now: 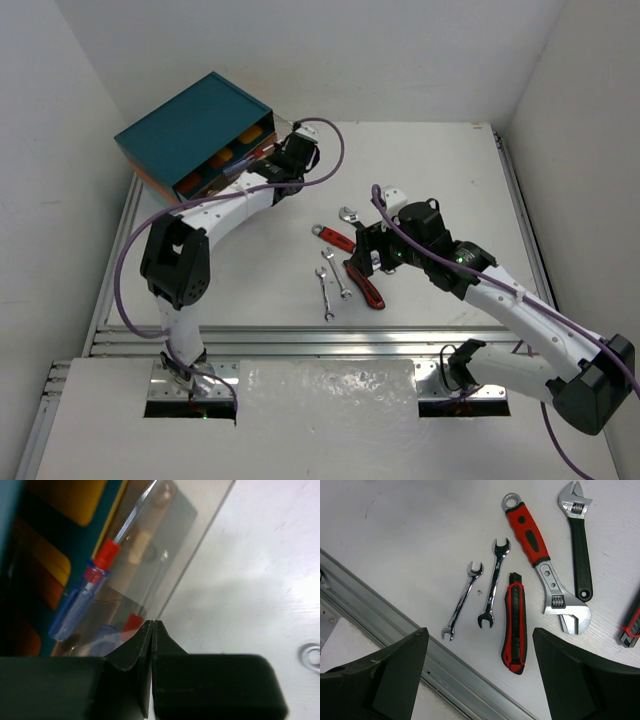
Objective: Sort the tools into containers
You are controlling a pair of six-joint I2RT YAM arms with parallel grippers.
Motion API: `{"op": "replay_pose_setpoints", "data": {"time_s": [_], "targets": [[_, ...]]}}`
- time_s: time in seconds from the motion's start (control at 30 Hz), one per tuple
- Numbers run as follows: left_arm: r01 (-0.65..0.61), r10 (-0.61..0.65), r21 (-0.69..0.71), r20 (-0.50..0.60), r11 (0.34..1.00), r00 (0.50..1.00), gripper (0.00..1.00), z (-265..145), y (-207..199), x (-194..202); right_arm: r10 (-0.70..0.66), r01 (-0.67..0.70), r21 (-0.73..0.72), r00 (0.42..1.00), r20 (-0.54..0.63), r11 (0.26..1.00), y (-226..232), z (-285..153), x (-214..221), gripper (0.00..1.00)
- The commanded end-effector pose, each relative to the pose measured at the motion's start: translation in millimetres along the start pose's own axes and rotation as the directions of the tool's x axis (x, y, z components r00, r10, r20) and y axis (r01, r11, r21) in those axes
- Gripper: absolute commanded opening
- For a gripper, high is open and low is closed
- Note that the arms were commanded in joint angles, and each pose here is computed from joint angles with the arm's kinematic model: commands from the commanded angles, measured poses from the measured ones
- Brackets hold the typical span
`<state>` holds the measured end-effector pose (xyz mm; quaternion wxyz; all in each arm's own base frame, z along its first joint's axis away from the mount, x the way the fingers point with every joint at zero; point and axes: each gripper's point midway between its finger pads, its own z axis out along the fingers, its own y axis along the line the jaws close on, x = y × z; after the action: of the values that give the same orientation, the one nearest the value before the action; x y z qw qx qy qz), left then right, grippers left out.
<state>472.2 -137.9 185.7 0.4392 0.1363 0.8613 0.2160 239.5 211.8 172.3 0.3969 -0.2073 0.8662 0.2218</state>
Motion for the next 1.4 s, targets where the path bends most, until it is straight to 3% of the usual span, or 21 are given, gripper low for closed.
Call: {"op": "replay_pose_setpoints", "data": {"time_s": [0.0,0.33,0.63,0.67,0.77,0.87,0.9,0.97,1.0,1.03,1.07,1.1,1.13,1.17,1.3,1.33,1.37], "targets": [[0.085,-0.079,-0.144,0.046,0.986,0.996,0.00,1,53,-28,-0.010,0.010,0.009,0.999,0.041,1.000,-2,1,-9,0.85],[0.035,-0.054,-0.309,-0.052,0.951,0.997,0.00,50,114,-7,-0.011,0.011,0.004,1.000,0.027,1.000,-3,10,-5,0.86],[0.076,-0.088,-0.262,-0.036,0.962,0.995,0.03,58,120,-13,0.005,-0.005,-0.022,1.000,0.005,1.000,0,26,-5,0.86],[0.081,-0.090,-0.236,-0.029,0.969,0.996,0.08,57,115,-16,0.008,-0.008,-0.024,1.000,0.003,1.000,0,28,-5,0.86],[0.100,-0.103,-0.185,-0.005,0.978,0.995,0.48,42,94,-22,0.037,-0.037,-0.028,0.999,0.005,0.999,0,36,-8,0.86],[0.130,-0.125,-0.113,0.050,0.985,0.991,0.64,13,71,-42,0.163,-0.160,-0.073,0.986,0.038,0.984,-3,55,-22,0.86],[0.195,-0.190,-0.063,0.080,0.979,0.979,0.86,-6,68,-53,0.219,-0.213,-0.096,0.973,0.065,0.972,-15,71,-33,0.86],[0.298,-0.303,0.061,0.087,0.952,0.949,0.95,-27,58,-62,0.315,-0.291,-0.247,0.947,0.067,0.924,-1,85,-54,0.86],[0.374,-0.384,0.099,0.122,0.922,0.915,0.95,-52,71,-74,0.326,-0.270,-0.311,0.934,0.144,0.911,-1,92,-82,0.89],[0.409,-0.422,0.115,0.132,0.905,0.897,0.98,-66,78,-75,0.381,-0.339,-0.342,0.923,0.062,0.876,-1,120,-71,0.90],[0.474,-0.487,0.126,0.107,0.872,0.867,0.99,-76,79,-69,0.391,-0.322,-0.388,0.913,0.112,0.863,3,128,-110,0.93],[0.507,-0.525,0.146,0.124,0.849,0.842,1.00,-101,94,-70,0.436,-0.370,-0.417,0.897,0.073,0.830,2,159,-124,0.98],[0.535,-0.556,0.161,0.139,0.830,0.820,1.00,-114,101,-71,0.478,-0.432,-0.397,0.878,0.018,0.810,-4,182,-104,0.99],[0.541,-0.564,0.186,0.103,0.820,0.820,1.00,-120,94,-57,0.485,-0.399,-0.473,0.872,0.069,0.786,2,190,-144,0.99],[0.563,-0.604,0.221,0.227,0.796,0.764,1.00,-180,135,-28,0.631,-0.530,-0.565,0.775,-0.021,0.633,2,260,-174,0.99],[0.575,-0.614,0.215,0.257,0.789,0.746,1.00,-187,143,-20,0.628,-0.483,-0.617,0.778,0.024,0.622,6,262,-206,0.99],[0.573,-0.608,0.203,0.270,0.794,0.747,1.00,-180,140,-4,0.656,-0.540,-0.587,0.754,-0.020,0.603,-2,297,-185,0.99]]}}
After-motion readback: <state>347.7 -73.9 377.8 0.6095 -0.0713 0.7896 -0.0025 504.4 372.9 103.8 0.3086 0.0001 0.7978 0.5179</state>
